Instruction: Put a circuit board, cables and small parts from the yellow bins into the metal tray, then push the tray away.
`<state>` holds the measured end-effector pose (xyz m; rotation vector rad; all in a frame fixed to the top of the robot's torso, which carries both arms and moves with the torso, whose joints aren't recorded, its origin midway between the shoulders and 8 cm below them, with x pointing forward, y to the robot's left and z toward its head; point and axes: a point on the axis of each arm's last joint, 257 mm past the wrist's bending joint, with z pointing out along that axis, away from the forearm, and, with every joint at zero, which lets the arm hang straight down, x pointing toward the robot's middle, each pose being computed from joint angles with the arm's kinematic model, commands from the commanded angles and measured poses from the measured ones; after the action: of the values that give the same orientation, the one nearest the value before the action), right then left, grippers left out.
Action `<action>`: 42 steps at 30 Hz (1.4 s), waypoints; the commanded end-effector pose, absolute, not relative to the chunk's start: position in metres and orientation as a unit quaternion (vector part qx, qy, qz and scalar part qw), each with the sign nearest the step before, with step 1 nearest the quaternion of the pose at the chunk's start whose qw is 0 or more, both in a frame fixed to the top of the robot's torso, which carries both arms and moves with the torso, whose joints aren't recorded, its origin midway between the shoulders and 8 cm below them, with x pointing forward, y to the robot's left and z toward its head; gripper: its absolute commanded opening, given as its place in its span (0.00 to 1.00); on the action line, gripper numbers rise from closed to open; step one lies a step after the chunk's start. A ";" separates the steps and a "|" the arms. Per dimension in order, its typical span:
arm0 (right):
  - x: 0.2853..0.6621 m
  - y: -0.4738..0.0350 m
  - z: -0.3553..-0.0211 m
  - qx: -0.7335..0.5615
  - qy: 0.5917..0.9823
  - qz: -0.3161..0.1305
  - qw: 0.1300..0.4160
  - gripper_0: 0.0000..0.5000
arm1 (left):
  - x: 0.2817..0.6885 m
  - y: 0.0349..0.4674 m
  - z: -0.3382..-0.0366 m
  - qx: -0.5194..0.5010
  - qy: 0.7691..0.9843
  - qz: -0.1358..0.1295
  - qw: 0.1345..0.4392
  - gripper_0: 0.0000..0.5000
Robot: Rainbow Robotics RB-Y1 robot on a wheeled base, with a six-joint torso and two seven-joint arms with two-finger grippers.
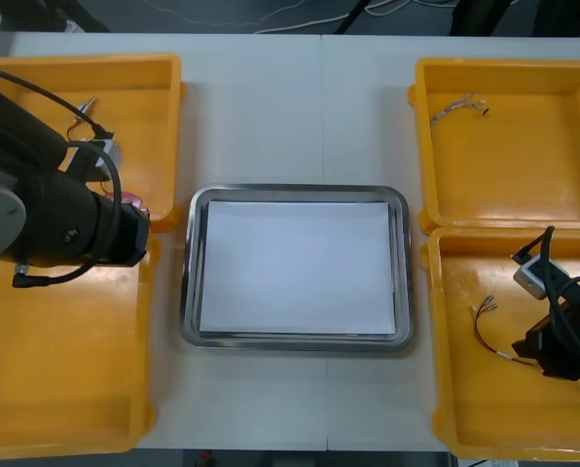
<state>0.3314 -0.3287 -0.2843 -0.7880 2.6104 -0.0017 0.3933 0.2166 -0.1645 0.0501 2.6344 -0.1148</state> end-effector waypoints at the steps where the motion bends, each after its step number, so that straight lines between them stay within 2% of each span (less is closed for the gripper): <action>1: 0.319 -0.320 -0.302 -0.300 0.935 -0.003 0.189 1.00 | 0.400 0.203 -0.147 -0.015 0.963 -0.041 0.266 0.00; 16: 0.325 -0.313 -0.321 -0.320 0.928 -0.055 0.182 1.00 | 0.417 0.162 -0.160 -0.031 0.967 -0.010 0.251 0.00; 23: 0.320 -0.312 -0.333 -0.311 0.934 -0.045 0.169 1.00 | 0.422 0.136 -0.168 -0.039 0.967 -0.024 0.250 0.00; 28: 0.319 -0.312 -0.338 -0.307 0.936 -0.043 0.167 1.00 | 0.427 0.125 -0.181 -0.039 0.964 -0.004 0.264 0.00; 33: 0.317 -0.313 -0.343 -0.304 0.937 -0.044 0.165 1.00 | 0.422 0.116 -0.197 -0.034 0.966 0.005 0.255 0.00; 38: 0.316 -0.311 -0.346 -0.303 0.937 -0.046 0.166 1.00 | 0.412 0.103 -0.216 -0.022 0.969 -0.014 0.245 0.00; 42: 0.316 -0.311 -0.347 -0.301 0.938 -0.046 0.165 1.00 | 0.407 0.097 -0.226 -0.017 0.970 -0.017 0.242 0.00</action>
<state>0.3263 -0.3192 -0.3367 -0.8620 2.6566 -0.1594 0.4143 0.1156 -0.2203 -0.0522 2.6536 0.0007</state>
